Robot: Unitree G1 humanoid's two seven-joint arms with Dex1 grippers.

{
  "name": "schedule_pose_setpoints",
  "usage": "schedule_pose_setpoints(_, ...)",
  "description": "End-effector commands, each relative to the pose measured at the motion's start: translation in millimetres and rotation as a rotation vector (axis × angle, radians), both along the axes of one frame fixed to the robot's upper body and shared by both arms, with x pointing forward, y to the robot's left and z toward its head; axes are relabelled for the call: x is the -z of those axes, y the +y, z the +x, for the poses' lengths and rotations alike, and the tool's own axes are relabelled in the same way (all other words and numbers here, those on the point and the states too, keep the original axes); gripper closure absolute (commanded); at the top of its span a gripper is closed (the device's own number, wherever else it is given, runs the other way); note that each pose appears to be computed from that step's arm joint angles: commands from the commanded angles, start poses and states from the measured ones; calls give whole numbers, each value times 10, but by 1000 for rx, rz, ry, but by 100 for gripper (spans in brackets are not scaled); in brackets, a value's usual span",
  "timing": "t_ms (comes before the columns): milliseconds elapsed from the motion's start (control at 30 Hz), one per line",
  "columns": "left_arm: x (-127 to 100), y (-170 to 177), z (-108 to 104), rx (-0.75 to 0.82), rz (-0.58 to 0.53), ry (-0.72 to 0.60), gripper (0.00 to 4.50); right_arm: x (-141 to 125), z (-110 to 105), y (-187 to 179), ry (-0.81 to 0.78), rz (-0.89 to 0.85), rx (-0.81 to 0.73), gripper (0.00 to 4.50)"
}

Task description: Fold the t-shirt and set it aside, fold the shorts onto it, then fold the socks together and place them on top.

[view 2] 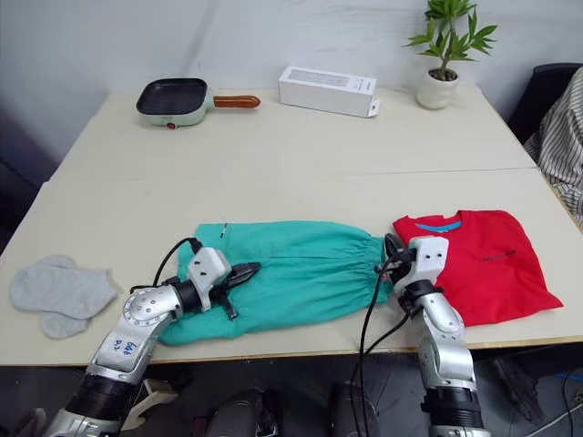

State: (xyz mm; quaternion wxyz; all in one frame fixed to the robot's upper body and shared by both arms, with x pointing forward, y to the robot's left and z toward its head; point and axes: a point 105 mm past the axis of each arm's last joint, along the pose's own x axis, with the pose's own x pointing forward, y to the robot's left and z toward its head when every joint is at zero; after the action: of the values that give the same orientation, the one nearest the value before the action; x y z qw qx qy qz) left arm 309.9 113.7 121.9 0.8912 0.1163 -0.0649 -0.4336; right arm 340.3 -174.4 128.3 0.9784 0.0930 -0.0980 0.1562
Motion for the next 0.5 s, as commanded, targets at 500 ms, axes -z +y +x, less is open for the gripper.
schedule_pose_setpoints(500,142,-338,525,-5,48,76,448,251,-102,357,24,-135,-52,450)
